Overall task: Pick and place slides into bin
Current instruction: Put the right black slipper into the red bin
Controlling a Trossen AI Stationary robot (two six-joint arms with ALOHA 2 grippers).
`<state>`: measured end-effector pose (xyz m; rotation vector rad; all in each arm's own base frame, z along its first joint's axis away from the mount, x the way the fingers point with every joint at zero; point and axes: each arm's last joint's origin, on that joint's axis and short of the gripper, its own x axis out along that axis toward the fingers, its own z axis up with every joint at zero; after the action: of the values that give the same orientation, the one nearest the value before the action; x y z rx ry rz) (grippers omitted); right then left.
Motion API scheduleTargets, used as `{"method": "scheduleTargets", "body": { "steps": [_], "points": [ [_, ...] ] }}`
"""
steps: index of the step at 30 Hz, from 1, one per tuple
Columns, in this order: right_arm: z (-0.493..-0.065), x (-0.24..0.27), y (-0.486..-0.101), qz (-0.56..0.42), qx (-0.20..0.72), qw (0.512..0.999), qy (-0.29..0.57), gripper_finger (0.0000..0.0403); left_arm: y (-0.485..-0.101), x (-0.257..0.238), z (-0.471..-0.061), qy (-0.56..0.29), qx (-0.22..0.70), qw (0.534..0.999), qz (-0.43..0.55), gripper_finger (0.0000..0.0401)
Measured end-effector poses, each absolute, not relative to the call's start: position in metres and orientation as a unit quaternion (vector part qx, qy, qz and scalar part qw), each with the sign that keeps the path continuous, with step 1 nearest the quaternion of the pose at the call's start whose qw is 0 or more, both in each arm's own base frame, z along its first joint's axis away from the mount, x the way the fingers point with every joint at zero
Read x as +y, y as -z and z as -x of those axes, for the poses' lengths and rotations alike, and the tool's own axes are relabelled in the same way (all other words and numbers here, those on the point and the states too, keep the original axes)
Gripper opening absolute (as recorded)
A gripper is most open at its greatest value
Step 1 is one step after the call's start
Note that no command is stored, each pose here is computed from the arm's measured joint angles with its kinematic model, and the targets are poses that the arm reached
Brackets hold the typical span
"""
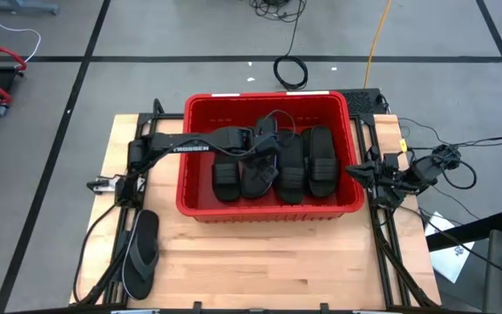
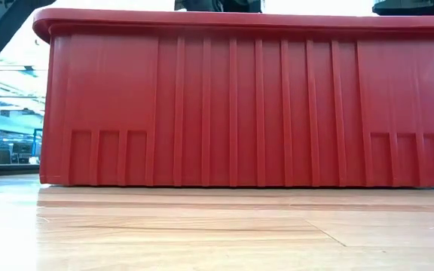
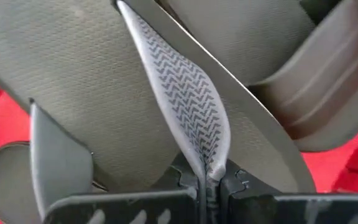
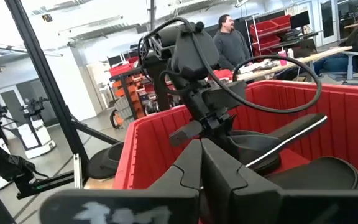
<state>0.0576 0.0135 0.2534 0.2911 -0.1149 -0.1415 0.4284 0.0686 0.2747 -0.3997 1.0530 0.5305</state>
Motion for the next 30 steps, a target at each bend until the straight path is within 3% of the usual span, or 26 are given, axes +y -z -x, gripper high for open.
{"method": "scheduleTargets", "body": {
  "steps": [14,22,30],
  "points": [
    [-0.058,0.014,-0.253,-0.146,-0.057,0.985,0.070,0.0000,-0.232,0.074,-0.443,-0.252,0.531,0.778,0.222,0.0000],
    [-0.058,0.014,-0.253,-0.146,-0.057,0.985,0.070,0.0000,-0.231,0.073,-0.445,-0.249,0.530,0.780,0.222,0.0003],
    [-0.058,0.014,-0.253,-0.146,-0.057,0.985,0.070,0.0000,-0.231,0.072,-0.446,-0.221,0.531,0.786,0.228,0.0084]
  ]
}}
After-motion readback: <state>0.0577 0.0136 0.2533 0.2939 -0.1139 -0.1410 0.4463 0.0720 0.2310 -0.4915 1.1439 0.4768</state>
